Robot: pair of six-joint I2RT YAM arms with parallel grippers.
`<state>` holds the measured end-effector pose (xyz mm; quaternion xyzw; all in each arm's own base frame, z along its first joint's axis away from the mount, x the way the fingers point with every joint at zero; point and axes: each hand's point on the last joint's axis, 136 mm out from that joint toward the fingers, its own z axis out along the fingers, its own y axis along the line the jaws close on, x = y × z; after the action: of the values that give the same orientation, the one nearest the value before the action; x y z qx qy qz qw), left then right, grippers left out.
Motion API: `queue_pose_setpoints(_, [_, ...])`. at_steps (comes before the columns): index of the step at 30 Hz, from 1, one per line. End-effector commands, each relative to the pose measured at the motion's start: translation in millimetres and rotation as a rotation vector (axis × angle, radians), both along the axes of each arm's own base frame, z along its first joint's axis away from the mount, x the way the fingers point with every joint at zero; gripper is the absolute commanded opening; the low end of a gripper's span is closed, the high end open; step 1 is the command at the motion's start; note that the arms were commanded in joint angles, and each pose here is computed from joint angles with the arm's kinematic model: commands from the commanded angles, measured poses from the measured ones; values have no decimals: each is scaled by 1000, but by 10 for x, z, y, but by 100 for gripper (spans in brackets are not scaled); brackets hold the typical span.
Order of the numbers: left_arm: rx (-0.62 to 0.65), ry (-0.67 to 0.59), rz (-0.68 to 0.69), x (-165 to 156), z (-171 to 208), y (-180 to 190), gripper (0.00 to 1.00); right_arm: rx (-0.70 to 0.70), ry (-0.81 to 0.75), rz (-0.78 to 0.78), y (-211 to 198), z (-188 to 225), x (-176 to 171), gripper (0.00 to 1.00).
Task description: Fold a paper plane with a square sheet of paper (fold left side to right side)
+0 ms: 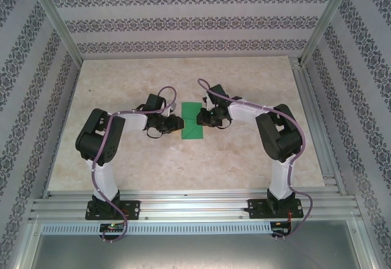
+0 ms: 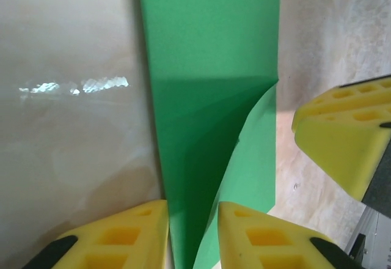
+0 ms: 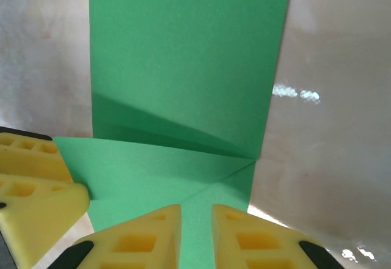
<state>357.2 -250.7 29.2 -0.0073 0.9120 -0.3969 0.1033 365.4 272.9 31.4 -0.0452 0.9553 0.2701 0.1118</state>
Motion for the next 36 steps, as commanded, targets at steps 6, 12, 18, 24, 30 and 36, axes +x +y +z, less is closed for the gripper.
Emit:
queue_pose_setpoints(6, [-26, -65, -33, 142, 144, -75, 13, 33, -38, -15, -43, 154, 59, 18])
queue_pose_setpoints(12, [-48, -78, -49, 153, 197, -124, 4, 60, -56, -42, -151, 269, 61, 19])
queue_pose_setpoints(18, [-46, -88, -39, 180, 231, -118, 10, 127, -45, -49, -103, 296, 77, 20])
queue_pose_setpoints(24, [-26, -97, -19, 211, 236, -89, 28, 125, -27, -72, -70, 153, 172, 19])
queue_pose_setpoints(30, [8, -129, 21, 227, 317, 0, 48, 93, 29, -77, -88, -100, 132, 16])
queue_pose_setpoints(36, [16, -153, 66, 228, 417, 58, 63, 39, 47, -84, -172, -229, 105, 16])
